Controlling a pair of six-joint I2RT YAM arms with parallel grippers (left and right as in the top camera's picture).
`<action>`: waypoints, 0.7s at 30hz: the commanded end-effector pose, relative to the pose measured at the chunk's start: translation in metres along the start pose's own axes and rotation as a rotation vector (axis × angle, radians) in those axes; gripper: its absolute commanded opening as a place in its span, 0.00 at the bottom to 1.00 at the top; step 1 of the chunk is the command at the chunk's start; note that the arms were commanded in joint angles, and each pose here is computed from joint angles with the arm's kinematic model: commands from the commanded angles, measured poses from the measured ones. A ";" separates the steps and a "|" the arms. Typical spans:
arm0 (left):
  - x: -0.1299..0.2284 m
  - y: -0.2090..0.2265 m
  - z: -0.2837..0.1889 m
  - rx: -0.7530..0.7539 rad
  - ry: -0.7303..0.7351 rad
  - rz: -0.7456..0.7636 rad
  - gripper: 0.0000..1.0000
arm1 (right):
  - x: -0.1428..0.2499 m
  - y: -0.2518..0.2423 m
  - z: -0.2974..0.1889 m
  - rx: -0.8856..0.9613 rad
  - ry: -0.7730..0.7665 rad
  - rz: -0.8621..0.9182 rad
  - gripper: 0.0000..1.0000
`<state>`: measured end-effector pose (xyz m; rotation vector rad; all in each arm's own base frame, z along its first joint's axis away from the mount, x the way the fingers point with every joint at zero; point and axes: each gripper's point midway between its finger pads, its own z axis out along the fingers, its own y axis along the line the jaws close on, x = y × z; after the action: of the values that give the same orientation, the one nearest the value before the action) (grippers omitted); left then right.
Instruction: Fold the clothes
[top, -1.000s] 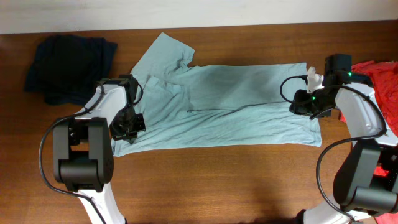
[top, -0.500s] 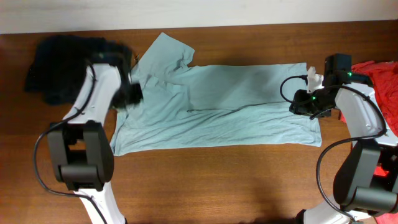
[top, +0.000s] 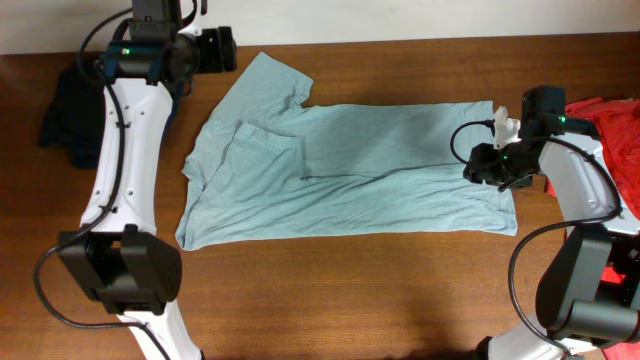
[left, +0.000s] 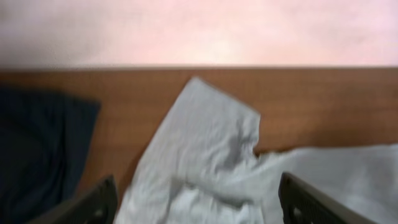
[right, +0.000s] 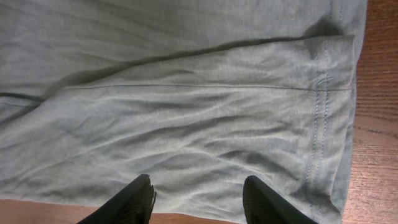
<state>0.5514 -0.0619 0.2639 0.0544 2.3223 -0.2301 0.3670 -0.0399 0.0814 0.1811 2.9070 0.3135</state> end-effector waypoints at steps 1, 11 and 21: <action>-0.001 -0.017 0.023 0.057 -0.014 0.093 0.83 | 0.001 0.000 0.003 0.010 0.007 0.000 0.52; 0.012 -0.040 0.111 0.094 -0.063 0.253 0.79 | -0.002 -0.001 0.003 0.011 -0.007 -0.003 0.52; 0.061 -0.015 0.208 -0.013 -0.038 0.325 0.67 | -0.009 -0.001 0.002 0.013 -0.036 -0.010 0.52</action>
<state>0.6521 -0.1224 0.1120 0.3914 2.2079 -0.1049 0.3767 -0.0421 0.0835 0.1707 2.8675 0.3001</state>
